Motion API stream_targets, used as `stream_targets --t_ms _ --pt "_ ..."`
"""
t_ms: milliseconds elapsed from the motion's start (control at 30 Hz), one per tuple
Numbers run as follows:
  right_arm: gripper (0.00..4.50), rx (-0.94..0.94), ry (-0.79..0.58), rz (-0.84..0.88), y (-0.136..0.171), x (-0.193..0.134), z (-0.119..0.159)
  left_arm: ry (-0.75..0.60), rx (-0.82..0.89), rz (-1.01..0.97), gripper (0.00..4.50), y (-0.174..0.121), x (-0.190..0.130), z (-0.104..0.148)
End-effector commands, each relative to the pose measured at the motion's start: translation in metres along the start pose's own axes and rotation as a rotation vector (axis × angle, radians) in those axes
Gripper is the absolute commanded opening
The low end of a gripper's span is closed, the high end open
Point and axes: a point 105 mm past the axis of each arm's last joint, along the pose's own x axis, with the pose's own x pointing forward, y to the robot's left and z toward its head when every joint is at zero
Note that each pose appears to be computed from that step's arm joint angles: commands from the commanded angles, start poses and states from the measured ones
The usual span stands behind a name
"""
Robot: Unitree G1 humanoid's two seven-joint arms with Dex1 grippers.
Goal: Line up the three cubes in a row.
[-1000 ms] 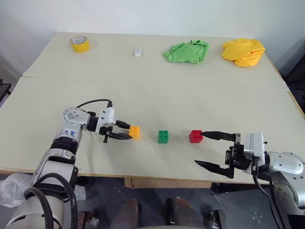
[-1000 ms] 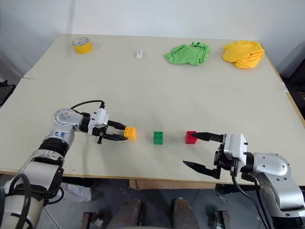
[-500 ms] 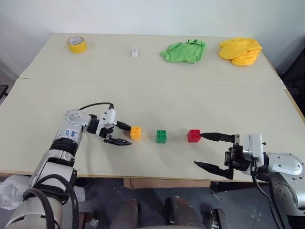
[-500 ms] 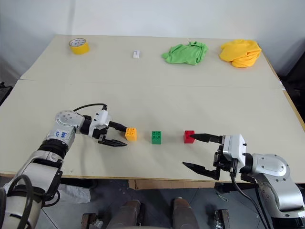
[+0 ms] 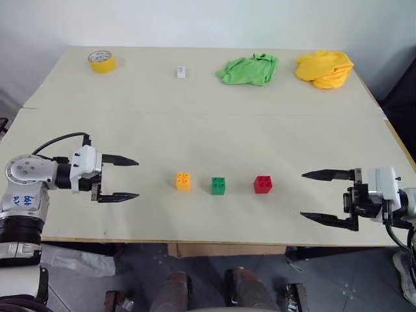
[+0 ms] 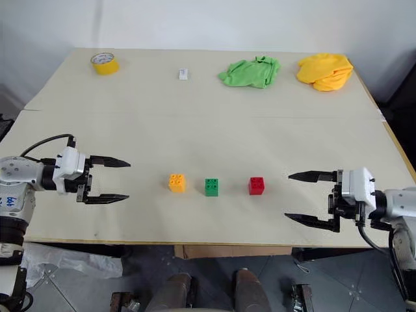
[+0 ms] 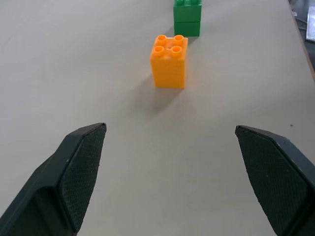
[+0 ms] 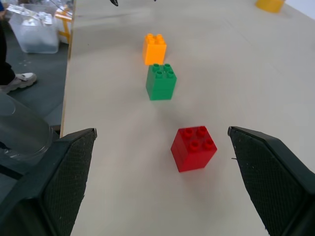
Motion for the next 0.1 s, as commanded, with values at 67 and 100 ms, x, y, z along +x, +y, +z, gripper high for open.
stream_targets --t_ms 67,100 --pt "4.5 -0.043 -0.006 0.006 -0.0059 -0.0002 0.0 -0.001 0.011 0.047 4.46 -0.0001 -0.0117 0.0062" --pt "4.5 -0.041 -0.011 0.005 -0.0058 0.0011 -0.0009 -0.004 0.004 0.047 4.46 -0.0008 -0.0111 0.0058"
